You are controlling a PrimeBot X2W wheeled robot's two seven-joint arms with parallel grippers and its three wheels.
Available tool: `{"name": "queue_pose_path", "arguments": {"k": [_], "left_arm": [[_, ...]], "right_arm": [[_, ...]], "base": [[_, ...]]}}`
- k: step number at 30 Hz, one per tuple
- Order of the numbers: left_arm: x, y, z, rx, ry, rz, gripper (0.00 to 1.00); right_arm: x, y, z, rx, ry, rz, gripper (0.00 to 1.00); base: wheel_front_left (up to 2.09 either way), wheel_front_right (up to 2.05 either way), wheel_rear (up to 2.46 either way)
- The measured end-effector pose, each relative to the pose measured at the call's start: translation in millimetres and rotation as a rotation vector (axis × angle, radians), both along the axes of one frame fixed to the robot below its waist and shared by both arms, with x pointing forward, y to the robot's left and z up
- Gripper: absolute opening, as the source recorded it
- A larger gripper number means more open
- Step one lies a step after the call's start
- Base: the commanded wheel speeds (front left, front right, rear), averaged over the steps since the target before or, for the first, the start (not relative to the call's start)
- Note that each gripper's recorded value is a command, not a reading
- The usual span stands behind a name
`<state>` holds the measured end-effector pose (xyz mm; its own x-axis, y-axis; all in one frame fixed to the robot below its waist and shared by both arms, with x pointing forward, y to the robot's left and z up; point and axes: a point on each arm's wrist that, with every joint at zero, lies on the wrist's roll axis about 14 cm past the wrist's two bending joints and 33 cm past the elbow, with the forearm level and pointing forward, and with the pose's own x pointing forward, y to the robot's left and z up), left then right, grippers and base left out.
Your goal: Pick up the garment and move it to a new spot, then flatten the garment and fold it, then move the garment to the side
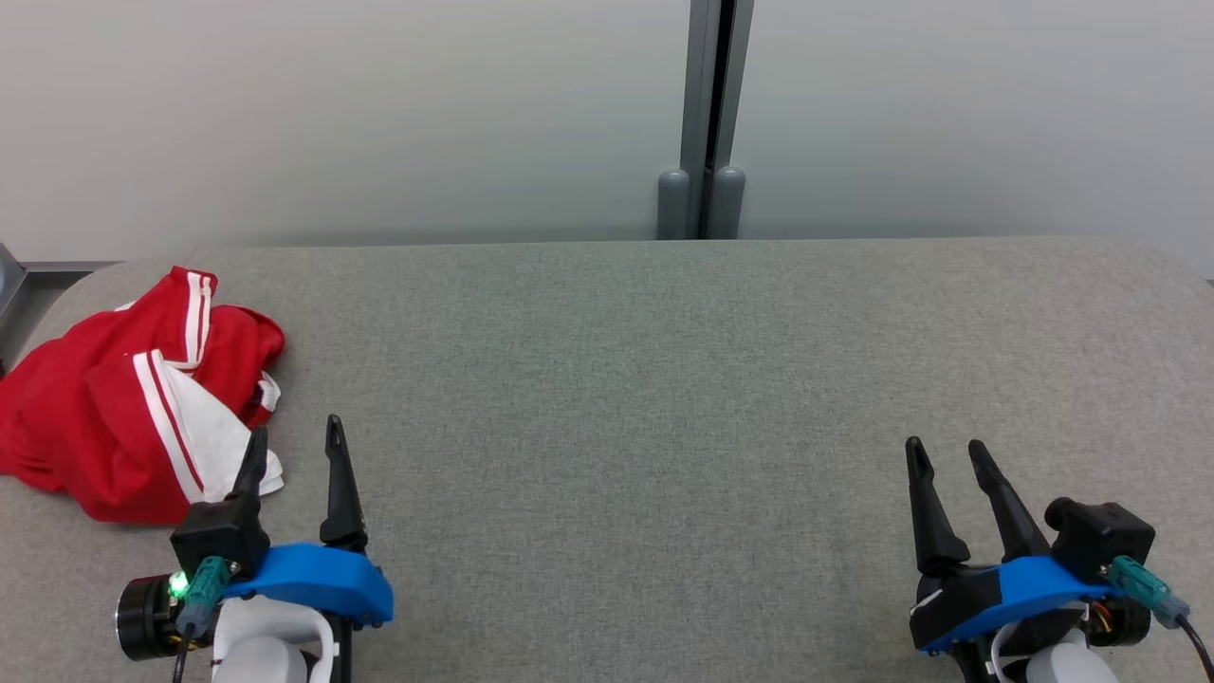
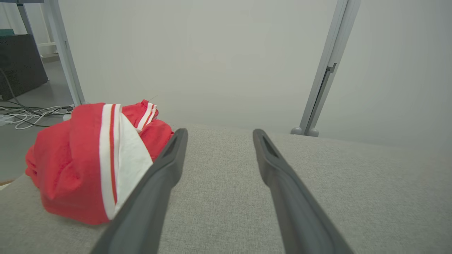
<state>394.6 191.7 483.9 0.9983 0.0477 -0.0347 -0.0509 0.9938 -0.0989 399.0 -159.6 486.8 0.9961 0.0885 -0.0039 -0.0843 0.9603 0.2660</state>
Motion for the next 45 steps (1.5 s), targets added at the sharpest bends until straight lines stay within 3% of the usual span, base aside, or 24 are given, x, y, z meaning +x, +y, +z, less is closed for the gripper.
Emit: {"name": "queue_pose_path", "arguments": {"k": [23, 45], "left_arm": [[-7, 2, 5, 0.151, -0.04, -0.018, 1.0], [-12, 14, 0, 0.153, -0.022, 0.027, 1.0]], "right_arm": [[0, 10, -8, -0.155, -0.012, 0.051, 1.0], [6, 21, -9, -0.15, -0.011, 0.079, 1.0]], "base": [[0.0, 0.0, 0.0], [0.0, 0.0, 0.0]]}}
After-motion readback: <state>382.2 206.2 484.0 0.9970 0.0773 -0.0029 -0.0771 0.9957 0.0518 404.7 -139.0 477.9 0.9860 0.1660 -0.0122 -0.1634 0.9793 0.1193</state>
